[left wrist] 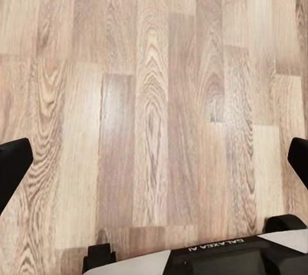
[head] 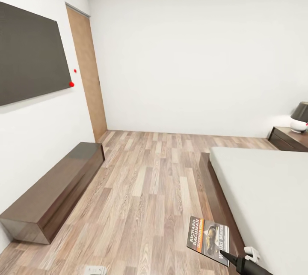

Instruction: In the bedroom, move the book from the bed onto either nightstand, and place the two sandals side by side next to the bed.

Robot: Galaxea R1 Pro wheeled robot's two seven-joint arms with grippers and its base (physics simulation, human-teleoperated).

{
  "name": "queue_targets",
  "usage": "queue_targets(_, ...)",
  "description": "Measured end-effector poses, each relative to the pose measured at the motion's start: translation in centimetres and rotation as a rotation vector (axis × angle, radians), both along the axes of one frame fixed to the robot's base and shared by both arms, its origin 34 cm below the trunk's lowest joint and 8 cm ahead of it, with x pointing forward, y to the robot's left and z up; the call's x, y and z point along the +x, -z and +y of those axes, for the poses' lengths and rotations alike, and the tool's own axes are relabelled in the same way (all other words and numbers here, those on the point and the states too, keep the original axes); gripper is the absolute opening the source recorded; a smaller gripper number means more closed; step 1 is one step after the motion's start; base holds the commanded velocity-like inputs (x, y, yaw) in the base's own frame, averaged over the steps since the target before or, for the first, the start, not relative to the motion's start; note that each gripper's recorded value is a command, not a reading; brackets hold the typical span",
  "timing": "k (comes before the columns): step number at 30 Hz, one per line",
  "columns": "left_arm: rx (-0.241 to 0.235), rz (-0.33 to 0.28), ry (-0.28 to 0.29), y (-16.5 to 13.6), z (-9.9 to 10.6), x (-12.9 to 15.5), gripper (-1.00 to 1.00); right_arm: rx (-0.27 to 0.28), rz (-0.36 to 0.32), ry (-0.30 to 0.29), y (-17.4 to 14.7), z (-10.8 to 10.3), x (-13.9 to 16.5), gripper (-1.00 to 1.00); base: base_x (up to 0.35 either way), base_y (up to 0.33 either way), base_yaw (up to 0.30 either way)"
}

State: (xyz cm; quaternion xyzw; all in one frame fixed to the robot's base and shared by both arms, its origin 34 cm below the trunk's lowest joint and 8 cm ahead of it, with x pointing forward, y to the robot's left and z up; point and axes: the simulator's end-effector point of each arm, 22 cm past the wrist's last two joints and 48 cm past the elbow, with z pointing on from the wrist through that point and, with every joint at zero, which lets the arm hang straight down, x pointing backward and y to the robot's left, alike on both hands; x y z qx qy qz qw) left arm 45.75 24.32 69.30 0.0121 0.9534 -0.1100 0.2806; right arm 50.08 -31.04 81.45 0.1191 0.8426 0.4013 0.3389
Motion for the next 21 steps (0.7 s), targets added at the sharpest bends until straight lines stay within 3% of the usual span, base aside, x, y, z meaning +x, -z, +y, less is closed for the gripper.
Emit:
queue_targets(18, -0.001, -0.025, 0.000, -0.87, -0.03, 0.75, 1.00, 0.001, -0.026, 0.000, -1.01, 0.00, 0.48, -1.00, 0.001, 0.000, 0.000)
queue_targets(21, -0.002, -0.026, 0.001, -0.91, -0.04, 0.75, 1.00, -0.001, -0.026, -0.003, -1.02, 0.00, 0.41, -1.00, 0.186, 0.000, 0.000)
